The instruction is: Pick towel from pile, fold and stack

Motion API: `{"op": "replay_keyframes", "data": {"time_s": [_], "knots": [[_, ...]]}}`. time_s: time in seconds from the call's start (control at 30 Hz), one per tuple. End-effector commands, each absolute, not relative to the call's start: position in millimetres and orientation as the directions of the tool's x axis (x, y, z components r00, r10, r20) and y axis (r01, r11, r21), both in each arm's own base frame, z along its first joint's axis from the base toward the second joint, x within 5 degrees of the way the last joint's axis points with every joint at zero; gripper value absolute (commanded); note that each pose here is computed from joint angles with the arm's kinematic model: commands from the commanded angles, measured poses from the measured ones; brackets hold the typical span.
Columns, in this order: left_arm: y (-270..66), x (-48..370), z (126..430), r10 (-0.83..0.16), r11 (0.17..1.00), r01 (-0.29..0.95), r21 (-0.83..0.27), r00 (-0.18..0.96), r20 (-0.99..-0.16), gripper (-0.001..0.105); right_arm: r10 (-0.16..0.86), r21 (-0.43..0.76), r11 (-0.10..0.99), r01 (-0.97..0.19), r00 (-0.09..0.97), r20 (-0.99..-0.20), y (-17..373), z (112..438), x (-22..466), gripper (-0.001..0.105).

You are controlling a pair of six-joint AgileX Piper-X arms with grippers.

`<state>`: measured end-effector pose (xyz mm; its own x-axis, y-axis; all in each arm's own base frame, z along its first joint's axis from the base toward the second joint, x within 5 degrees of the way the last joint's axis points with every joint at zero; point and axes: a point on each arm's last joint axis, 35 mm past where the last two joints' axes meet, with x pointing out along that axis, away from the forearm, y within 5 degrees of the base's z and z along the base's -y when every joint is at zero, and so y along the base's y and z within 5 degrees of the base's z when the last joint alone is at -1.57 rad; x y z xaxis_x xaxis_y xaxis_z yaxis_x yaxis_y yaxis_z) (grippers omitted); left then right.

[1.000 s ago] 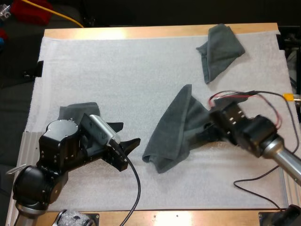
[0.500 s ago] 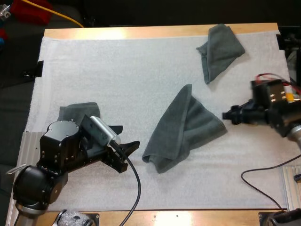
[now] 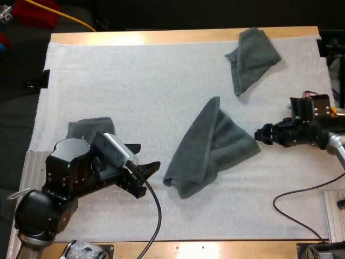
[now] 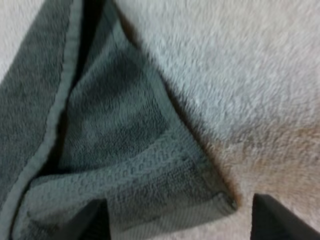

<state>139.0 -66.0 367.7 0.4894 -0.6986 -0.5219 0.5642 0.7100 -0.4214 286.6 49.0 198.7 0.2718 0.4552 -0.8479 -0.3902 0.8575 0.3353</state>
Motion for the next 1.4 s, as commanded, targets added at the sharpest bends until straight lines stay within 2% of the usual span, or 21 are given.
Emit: {"op": "replay_keyframes", "data": {"time_s": [0.0,0.4,0.6,1.03,1.37], "knots": [[-66.4,137.9,370.5,-0.706,0.703,0.568,-0.429,0.485,-0.516,0.063,0.492,0.369,0.837,-0.404,0.259,-0.831,49.4,193.5,290.1,0.058],[-66.4,137.9,370.5,-0.706,0.703,0.568,-0.429,0.485,-0.516,0.063,0.541,0.446,0.803,-0.396,0.170,-0.823,52.9,153.0,302.4,0.058],[-66.4,137.9,370.5,-0.706,0.703,0.568,-0.429,0.485,-0.516,0.063,0.539,0.447,0.793,-0.414,0.135,-0.831,53.1,140.0,303.4,0.058],[-66.4,137.9,370.5,-0.706,0.703,0.566,-0.430,0.485,-0.516,0.063,0.568,0.492,0.769,-0.409,0.083,-0.819,54.0,127.9,300.8,0.058],[-66.4,137.9,370.5,-0.706,0.704,0.556,-0.442,0.485,-0.516,0.063,0.553,0.504,0.778,-0.374,0.028,-0.833,53.0,124.7,294.6,0.052]]}}
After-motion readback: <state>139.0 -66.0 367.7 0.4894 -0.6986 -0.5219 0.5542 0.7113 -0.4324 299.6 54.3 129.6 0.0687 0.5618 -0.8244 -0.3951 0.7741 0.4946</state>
